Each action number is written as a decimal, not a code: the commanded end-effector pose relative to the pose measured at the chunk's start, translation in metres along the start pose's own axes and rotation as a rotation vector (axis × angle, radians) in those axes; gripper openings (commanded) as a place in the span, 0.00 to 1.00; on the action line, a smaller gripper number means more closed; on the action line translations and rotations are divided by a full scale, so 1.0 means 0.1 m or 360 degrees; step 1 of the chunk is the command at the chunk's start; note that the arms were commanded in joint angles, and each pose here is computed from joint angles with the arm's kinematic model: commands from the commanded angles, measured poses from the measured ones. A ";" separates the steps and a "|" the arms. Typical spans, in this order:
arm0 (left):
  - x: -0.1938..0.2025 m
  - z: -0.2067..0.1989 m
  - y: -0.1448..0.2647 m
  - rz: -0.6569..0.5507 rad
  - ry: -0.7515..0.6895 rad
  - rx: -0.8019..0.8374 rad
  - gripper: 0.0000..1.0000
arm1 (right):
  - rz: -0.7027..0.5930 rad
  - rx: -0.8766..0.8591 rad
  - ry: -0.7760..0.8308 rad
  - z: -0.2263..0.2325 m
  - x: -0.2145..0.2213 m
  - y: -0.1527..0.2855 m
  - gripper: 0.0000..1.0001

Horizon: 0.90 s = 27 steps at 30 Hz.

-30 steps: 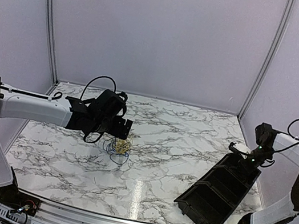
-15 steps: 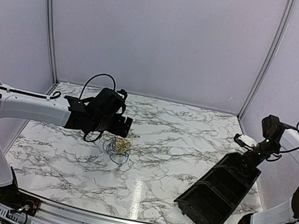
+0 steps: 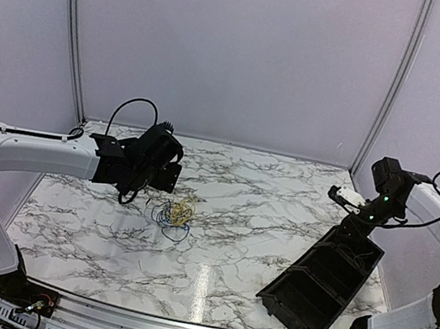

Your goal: Untangle the cables

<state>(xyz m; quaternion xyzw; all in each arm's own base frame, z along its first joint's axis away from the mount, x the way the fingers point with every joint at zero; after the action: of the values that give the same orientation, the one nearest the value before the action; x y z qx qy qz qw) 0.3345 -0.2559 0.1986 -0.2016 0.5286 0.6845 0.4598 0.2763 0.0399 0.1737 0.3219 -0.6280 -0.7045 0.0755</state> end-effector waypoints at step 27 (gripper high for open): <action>0.10 -0.19 -0.06 0.0097 -0.0047 0.0172 0.94 | 0.0443 0.0227 -0.0169 -0.15 0.86 -0.07 0.21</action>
<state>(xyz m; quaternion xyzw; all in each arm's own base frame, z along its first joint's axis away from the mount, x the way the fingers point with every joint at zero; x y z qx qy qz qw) 0.3297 -0.2701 0.1847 -0.1473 0.5622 0.6714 0.4598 0.2162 -0.0072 0.1314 0.2152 -0.7086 -0.6591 0.1315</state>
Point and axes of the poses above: each gripper's point midway between its finger pads, its own y axis back along the fingers, its own z axis along the line the jaws close on, x = y × z, the point moved 3 cm from there along y, back along the fingers, and after that the axes turned 12 degrees about -y, right-handed, at the moved point
